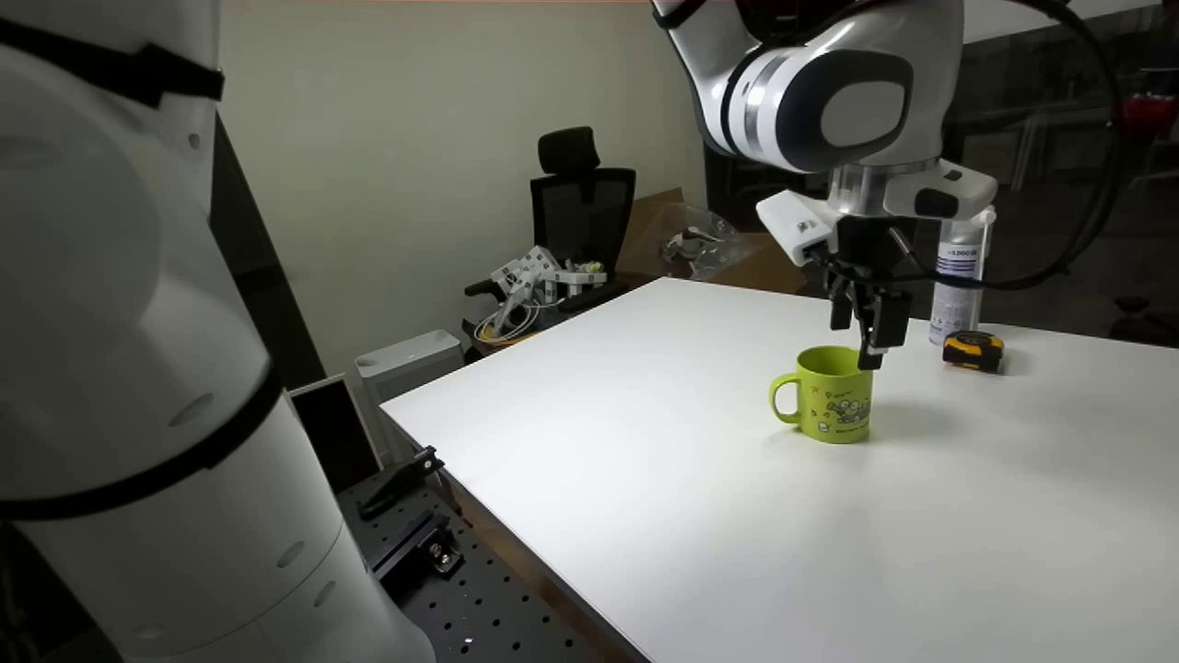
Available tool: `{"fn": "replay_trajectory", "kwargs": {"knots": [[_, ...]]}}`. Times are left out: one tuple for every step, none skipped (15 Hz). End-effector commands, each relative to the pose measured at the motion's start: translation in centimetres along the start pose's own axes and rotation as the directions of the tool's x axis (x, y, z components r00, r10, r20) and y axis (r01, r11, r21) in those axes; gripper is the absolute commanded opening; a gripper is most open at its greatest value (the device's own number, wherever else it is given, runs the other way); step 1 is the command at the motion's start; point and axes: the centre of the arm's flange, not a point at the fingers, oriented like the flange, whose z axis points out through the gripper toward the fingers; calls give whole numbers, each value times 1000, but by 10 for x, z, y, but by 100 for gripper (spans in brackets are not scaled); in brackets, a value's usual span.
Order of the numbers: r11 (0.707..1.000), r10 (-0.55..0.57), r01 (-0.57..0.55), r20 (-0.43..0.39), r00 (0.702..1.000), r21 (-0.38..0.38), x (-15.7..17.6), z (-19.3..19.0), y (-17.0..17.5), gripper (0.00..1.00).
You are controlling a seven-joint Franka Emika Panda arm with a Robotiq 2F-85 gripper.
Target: Move the mug to the right
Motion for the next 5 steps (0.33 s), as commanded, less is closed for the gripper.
{"fn": "replay_trajectory", "kwargs": {"knots": [[1000,-5,5,-1,1000,5,-2,-5,-3,97],[1000,-8,8,-3,1000,9,-3,-9,-5,100],[1000,-9,9,-4,1000,11,-4,-11,-6,100],[1000,-9,9,-3,1000,10,-4,-11,-5,100],[1000,-9,9,-2,1000,9,-5,-10,-5,100]]}}
